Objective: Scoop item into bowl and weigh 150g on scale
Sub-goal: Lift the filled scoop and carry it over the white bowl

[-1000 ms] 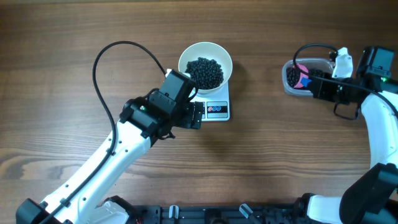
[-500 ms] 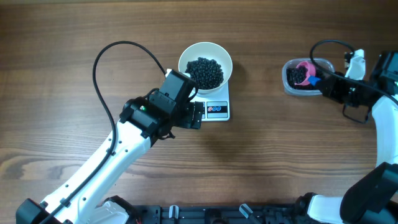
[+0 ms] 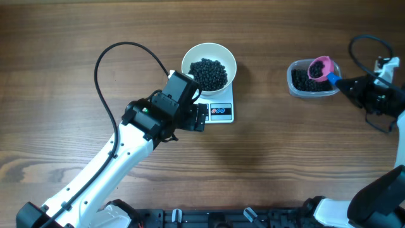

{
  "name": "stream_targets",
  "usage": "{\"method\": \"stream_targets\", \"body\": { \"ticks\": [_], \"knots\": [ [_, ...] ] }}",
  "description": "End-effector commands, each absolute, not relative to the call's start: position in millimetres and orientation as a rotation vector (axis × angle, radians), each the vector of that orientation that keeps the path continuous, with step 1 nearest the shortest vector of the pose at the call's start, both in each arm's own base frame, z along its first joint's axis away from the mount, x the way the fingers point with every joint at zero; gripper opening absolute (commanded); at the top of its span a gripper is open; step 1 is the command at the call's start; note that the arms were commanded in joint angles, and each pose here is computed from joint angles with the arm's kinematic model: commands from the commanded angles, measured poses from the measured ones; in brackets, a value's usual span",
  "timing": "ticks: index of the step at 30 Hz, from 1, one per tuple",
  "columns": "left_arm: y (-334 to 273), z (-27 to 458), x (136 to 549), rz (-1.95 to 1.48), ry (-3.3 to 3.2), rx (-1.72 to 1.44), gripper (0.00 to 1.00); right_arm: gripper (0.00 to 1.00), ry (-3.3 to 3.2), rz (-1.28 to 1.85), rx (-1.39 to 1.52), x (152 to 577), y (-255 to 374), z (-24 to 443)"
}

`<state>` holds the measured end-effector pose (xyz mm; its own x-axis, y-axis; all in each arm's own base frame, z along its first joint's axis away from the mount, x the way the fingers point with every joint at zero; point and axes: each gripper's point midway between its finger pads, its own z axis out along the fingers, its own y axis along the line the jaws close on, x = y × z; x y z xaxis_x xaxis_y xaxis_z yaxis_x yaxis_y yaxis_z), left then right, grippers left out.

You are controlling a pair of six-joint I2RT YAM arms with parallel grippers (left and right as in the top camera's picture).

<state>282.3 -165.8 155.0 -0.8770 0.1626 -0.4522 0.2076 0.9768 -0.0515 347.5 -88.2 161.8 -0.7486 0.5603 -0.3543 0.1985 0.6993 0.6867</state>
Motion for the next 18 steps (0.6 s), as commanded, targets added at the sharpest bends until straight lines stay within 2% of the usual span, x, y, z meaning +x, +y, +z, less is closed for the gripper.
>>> {"method": "stream_targets", "body": {
  "ticks": [1, 18],
  "knots": [
    [-163.9, 150.8, 282.8, -0.129, 2.674, 0.272, 1.00, 0.04, 2.270, 1.001, 0.616, 349.2, -88.8, 172.8],
    [-163.9, 150.8, 282.8, -0.129, 2.674, 0.272, 1.00, 0.04, 2.072, 1.377, 0.593, 349.3, -63.2, 216.1]
  ]
}}
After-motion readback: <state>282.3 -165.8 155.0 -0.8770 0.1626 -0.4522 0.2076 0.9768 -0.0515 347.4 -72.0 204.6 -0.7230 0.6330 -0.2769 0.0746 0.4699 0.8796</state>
